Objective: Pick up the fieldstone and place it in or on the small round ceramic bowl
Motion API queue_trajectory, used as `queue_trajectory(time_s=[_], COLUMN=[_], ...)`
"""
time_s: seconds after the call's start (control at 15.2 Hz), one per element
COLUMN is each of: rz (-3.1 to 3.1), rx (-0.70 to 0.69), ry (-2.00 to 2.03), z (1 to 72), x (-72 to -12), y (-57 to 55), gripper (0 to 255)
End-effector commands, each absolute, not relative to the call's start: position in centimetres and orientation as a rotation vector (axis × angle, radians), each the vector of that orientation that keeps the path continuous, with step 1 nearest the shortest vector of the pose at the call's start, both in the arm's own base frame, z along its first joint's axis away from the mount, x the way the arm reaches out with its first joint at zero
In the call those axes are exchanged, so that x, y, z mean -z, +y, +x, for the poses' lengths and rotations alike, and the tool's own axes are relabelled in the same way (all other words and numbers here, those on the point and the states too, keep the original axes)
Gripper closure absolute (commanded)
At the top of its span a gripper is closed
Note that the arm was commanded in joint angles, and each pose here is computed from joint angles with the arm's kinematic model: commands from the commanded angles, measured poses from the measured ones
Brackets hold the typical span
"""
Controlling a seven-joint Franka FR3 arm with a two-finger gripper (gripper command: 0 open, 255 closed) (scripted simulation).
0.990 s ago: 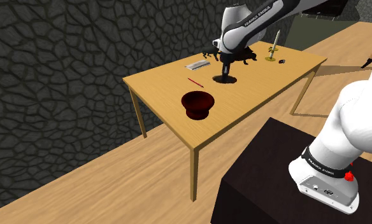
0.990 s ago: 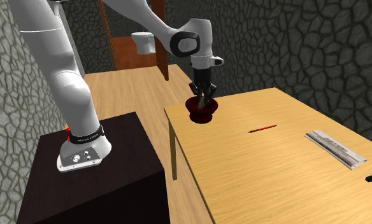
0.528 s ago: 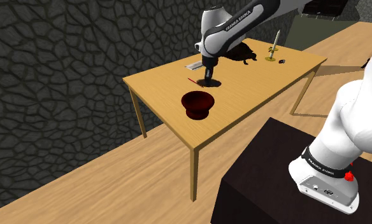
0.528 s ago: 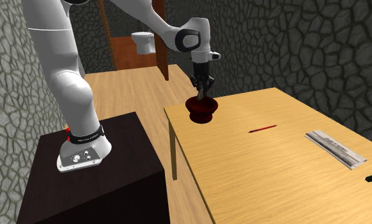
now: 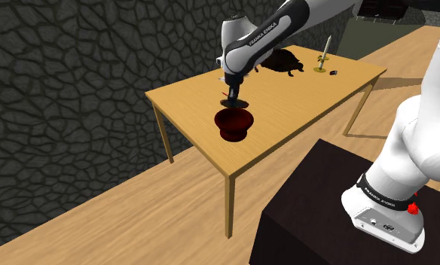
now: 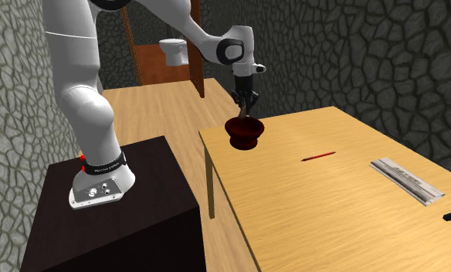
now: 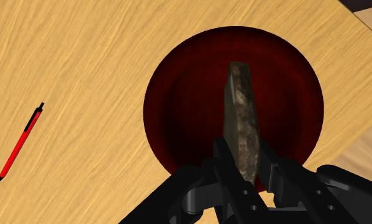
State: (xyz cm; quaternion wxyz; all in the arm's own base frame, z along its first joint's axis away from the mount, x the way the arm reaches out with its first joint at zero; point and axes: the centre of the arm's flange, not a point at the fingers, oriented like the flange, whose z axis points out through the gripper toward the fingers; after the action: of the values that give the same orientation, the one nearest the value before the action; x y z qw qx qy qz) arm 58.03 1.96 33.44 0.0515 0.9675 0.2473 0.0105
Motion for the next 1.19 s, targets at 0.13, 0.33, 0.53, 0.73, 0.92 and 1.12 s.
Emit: queue_trajectory(time_s=[0.13,0.33,0.53,0.73,0.92,1.12], rz=[2.944,2.944,2.944,2.944,2.944,2.944], rx=[-0.033,-0.033,-0.033,-0.033,-0.033,-0.033], ry=[0.752,0.752,0.752,0.752,0.752,0.752], z=[58.0,58.0,58.0,58.0,58.0,58.0], x=[-31.3,-29.7,-28.4,-28.4,-28.4,-28.4], y=[2.0,2.0,2.0,2.0,2.0,2.0], gripper=[255,255,255,255,255,0])
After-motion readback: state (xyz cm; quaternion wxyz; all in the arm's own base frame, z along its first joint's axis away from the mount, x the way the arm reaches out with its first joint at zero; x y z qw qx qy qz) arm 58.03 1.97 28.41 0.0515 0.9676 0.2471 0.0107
